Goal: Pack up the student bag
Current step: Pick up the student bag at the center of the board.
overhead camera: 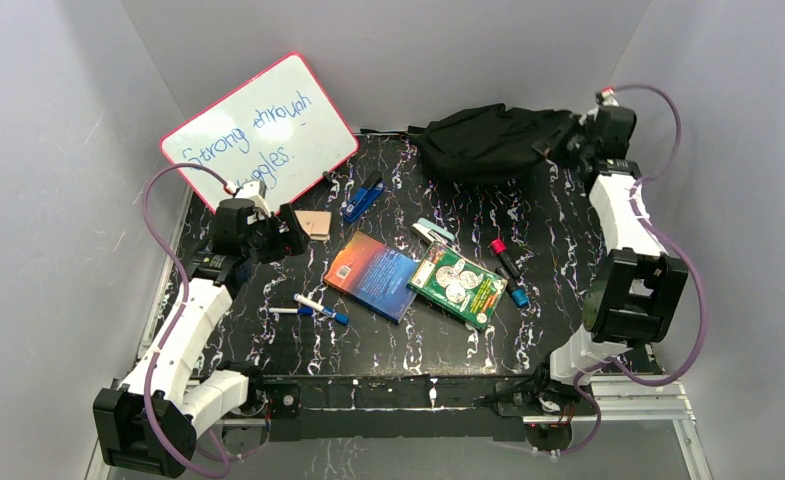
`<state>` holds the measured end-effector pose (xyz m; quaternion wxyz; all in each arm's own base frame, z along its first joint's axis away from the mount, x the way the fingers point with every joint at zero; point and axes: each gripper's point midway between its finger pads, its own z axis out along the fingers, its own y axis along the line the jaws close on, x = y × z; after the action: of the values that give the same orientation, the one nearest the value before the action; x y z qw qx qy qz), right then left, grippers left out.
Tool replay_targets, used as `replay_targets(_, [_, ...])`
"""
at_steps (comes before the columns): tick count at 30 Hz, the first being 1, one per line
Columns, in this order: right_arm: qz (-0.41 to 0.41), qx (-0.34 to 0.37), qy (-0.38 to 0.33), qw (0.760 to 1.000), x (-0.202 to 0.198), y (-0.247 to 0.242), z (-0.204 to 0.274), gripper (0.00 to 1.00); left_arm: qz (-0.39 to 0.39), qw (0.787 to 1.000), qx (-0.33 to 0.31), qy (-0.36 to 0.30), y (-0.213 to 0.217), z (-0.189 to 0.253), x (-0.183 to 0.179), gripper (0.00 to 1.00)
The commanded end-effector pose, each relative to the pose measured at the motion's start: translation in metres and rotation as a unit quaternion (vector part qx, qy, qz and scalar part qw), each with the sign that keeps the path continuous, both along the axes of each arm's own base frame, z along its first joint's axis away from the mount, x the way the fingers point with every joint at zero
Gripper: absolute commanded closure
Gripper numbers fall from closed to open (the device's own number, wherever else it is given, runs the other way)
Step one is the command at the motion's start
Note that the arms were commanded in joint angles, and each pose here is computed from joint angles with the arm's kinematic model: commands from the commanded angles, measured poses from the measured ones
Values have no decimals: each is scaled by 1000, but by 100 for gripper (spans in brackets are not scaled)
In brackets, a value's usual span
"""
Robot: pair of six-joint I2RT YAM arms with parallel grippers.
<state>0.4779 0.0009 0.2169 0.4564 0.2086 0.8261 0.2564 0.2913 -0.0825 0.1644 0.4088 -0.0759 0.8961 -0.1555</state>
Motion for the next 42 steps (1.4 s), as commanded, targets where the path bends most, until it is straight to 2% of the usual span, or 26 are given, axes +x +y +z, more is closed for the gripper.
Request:
replay_targets(1, [32, -120, -129, 984, 10, 24, 108, 100, 5, 1000, -4, -20, 3, 9, 0, 11])
replay_targets(8, [80, -202, -206, 954, 12, 72, 182, 100, 2, 1000, -7, -25, 2, 11, -1, 10])
replay_targets(15, [99, -308, -317, 891, 10, 100, 255, 100, -7, 999, -13, -41, -2, 19, 1, 9])
replay_targets(20, [133, -337, -377, 852, 4, 118, 287, 100, -26, 997, -25, -73, -10, 38, 10, 9])
replay_targets(25, [183, -355, -424, 813, -11, 138, 299, 100, -39, 995, -31, -86, -14, 53, 11, 9])
replay_targets(30, [275, -353, -467, 763, -34, 169, 296, 100, -51, 993, -35, -98, -17, 61, 9, 9])
replay_targets(35, [393, -344, -470, 712, -53, 203, 265, 100, -67, 992, -35, -99, -21, 64, 6, 10])
replay_targets(38, [454, -351, -477, 666, -70, 220, 244, 100, -71, 992, -32, -100, -21, 63, 4, 10])
replay_targets(39, [470, -358, -480, 648, -75, 224, 237, 100, -72, 992, -31, -102, -21, 64, 3, 10])
replay_targets(42, [493, -376, -479, 622, -84, 230, 222, 100, -82, 991, -28, -105, -22, 65, 2, 10])
